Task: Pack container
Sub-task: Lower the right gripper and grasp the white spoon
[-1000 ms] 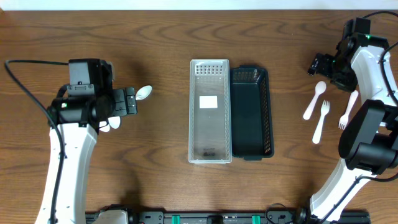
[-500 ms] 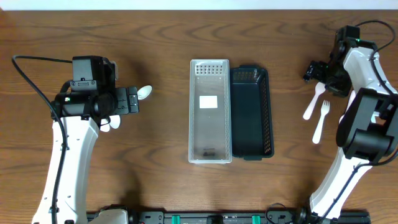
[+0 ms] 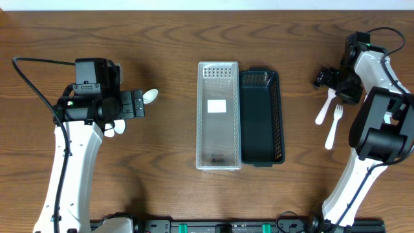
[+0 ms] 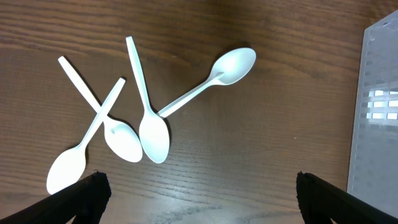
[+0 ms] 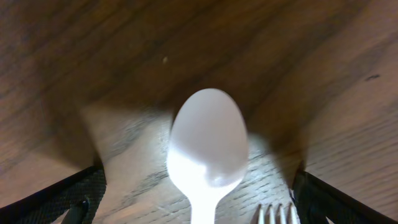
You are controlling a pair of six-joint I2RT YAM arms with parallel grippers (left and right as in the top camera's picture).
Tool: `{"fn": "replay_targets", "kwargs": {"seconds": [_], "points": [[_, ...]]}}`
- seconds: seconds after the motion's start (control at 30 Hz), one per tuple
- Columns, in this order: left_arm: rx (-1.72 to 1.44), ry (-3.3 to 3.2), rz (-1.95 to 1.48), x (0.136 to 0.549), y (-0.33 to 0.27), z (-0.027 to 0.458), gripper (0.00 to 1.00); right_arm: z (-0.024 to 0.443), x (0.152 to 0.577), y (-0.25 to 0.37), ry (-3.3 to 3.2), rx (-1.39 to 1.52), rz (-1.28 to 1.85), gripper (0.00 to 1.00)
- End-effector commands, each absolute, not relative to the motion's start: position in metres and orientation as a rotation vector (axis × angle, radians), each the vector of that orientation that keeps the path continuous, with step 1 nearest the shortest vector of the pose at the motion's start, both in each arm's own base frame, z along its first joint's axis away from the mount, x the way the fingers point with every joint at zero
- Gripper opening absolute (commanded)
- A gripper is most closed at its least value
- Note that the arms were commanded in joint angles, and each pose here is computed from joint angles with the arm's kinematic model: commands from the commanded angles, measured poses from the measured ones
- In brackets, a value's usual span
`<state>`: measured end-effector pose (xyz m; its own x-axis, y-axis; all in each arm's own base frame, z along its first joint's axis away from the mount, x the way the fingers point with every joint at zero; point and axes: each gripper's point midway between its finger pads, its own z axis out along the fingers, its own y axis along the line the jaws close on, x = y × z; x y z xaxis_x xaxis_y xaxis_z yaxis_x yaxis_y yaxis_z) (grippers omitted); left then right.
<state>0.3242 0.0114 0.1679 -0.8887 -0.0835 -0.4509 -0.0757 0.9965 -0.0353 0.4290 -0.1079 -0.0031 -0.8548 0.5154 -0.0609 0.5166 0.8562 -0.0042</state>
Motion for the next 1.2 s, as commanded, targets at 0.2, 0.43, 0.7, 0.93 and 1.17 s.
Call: {"fn": "replay_targets", "kwargs": {"seconds": [0.2, 0.43, 0.7, 0.93, 1.17], "points": [[-0.109, 2.666, -0.024, 0.326, 0.013, 0.170, 0.98, -0.021, 0.420, -0.120, 3.005, 0.876, -0.069, 0.90], [-0.110, 2.666, -0.024, 0.326, 0.012, 0.170, 0.98, -0.021, 0.419, -0.120, 3.009, 0.876, -0.069, 0.60], [-0.110, 2.666, -0.024, 0.326, 0.013, 0.170, 0.98, -0.021, 0.418, -0.119, 3.013, 0.878, -0.070, 0.53], [-0.110, 2.666, -0.024, 0.326, 0.012, 0.170, 0.98, -0.021, 0.421, -0.120, 2.999, 0.874, -0.069, 0.53], [-0.110, 2.667, -0.024, 0.326, 0.013, 0.170, 0.98, -0.021, 0.434, -0.124, 2.948, 0.861, -0.066, 0.53]]}}
